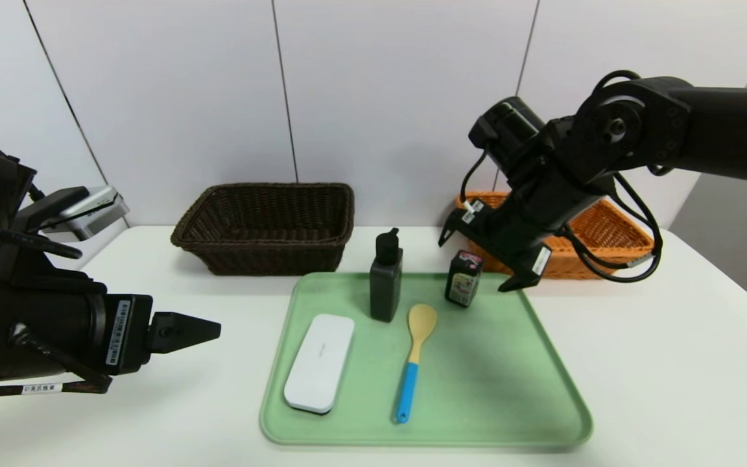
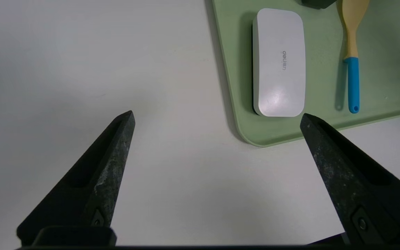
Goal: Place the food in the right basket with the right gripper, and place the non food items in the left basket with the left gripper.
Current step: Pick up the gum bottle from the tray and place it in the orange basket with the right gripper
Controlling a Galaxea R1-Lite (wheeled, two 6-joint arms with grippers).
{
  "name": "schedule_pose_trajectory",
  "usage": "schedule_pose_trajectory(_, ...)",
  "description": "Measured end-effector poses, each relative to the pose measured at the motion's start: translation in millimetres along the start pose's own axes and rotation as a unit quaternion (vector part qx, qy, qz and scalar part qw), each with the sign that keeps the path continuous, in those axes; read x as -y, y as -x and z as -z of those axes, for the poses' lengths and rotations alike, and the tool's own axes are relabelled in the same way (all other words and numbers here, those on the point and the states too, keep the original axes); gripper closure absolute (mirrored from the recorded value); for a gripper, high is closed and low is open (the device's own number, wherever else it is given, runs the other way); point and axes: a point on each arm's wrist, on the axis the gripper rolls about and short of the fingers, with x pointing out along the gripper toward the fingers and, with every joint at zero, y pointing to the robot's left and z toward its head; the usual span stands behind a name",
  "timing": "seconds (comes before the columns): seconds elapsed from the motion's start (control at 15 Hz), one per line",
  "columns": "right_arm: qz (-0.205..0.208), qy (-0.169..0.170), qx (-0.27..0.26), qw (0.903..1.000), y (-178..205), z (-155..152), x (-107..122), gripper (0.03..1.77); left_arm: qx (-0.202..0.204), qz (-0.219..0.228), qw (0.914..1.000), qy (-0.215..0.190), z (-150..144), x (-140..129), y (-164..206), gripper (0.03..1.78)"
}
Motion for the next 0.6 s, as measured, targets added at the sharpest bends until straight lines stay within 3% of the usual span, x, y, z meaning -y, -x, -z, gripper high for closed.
schedule_pose_trajectory(0.6,0.023,-0.002,0.002,0.9997,-27.4,-6.4,1.4,0.10,-0.012,-0.002,0.9999,-0.002,5.5,-1.1,-3.6,0.12)
